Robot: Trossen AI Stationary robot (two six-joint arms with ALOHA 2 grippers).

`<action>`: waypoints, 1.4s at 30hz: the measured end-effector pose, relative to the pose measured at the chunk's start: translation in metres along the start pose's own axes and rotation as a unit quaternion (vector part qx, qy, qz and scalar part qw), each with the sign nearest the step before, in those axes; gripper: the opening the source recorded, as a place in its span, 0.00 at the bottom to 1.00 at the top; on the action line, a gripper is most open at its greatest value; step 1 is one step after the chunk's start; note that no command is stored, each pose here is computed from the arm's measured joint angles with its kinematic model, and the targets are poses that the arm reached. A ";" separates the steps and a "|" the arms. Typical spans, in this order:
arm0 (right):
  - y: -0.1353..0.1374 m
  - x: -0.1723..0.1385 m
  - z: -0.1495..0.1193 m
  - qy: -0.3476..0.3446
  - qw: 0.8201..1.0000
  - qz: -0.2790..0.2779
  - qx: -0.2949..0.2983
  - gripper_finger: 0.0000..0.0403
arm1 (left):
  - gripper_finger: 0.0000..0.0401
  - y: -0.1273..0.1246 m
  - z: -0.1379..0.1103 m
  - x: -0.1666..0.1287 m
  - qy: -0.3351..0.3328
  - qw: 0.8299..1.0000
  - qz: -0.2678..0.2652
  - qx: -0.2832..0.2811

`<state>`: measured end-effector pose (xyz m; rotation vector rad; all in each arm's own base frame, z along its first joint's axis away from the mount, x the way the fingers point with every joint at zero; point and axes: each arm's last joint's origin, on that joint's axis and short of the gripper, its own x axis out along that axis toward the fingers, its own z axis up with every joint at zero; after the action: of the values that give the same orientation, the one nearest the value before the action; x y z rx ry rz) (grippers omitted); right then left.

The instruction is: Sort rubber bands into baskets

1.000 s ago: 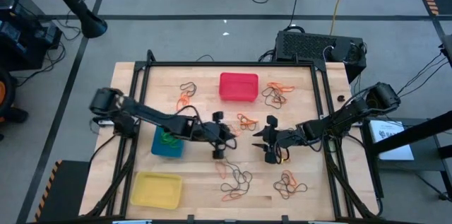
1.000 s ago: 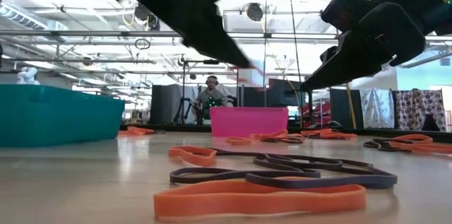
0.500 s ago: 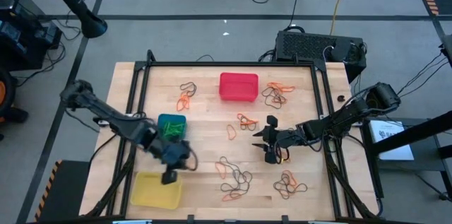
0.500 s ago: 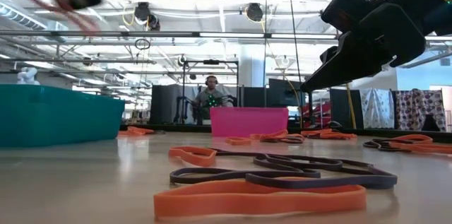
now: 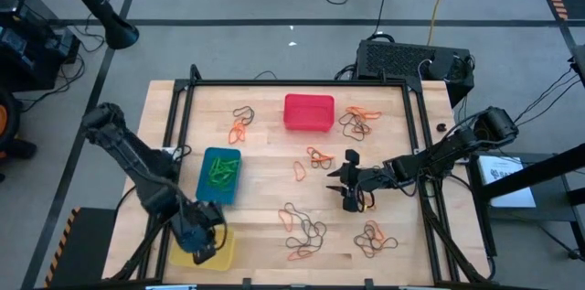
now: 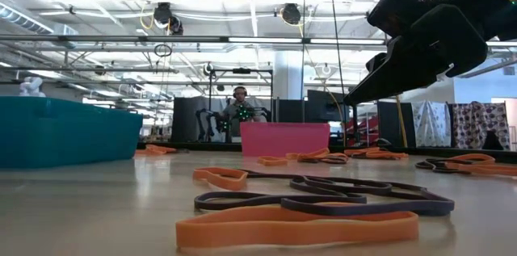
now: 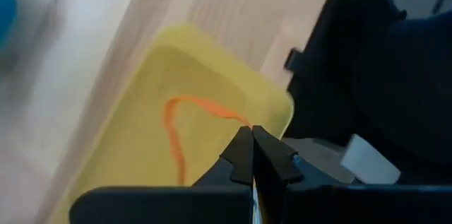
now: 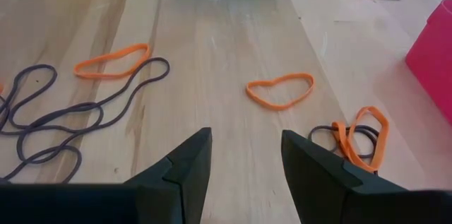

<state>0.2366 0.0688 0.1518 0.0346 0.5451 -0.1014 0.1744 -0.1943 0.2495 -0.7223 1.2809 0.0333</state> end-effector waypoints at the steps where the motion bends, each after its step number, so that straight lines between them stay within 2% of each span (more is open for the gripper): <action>1: 0.000 0.000 0.000 0.000 1.000 0.000 0.000 0.41 | 0.00 -0.001 -0.003 0.003 0.001 1.000 0.006 -0.008; 5: 0.000 0.000 0.000 0.000 1.000 0.000 -0.005 0.41 | 0.00 -0.003 -0.011 0.017 -0.007 0.999 0.032 -0.029; 11: 0.000 0.000 0.000 0.000 1.000 0.000 -0.009 0.41 | 0.01 -0.002 -0.016 0.035 0.015 0.997 0.061 -0.038; 17: 0.000 0.000 0.000 0.000 1.000 0.001 -0.008 0.41 | 0.12 -0.002 -0.015 0.036 -0.001 0.997 0.065 -0.037; 23: 0.000 0.000 0.000 0.001 1.000 0.004 -0.008 0.41 | 0.21 -0.002 -0.015 0.036 -0.004 0.997 0.063 -0.053; 28: 0.002 0.000 -0.002 0.014 0.999 0.030 -0.010 0.41 | 0.22 -0.006 -0.016 0.037 0.028 0.997 0.040 -0.056; 31: 0.002 0.000 -0.003 0.021 0.999 0.036 -0.012 0.41 | 0.23 -0.014 -0.012 0.032 0.024 0.999 0.016 -0.038; 34: 0.002 0.000 -0.003 0.023 0.999 0.036 -0.015 0.41 | 0.23 -0.021 0.000 0.026 -0.025 1.000 0.006 0.015; 36: 0.002 0.000 -0.003 0.023 0.999 0.036 -0.021 0.41 | 0.23 -0.021 0.012 0.023 -0.078 0.994 0.019 0.071; 39: 0.002 0.000 -0.004 0.023 0.999 0.036 -0.027 0.41 | 0.23 -0.014 0.038 0.019 -0.171 0.972 0.079 0.139; 42: 0.002 0.000 -0.004 0.025 0.999 0.035 -0.028 0.41 | 0.23 0.005 0.076 0.013 -0.239 0.944 0.167 0.154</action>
<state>0.2345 0.0706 0.1486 0.0017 0.5962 -0.0163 0.2415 -0.1572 0.2433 -0.1987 0.8971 0.2635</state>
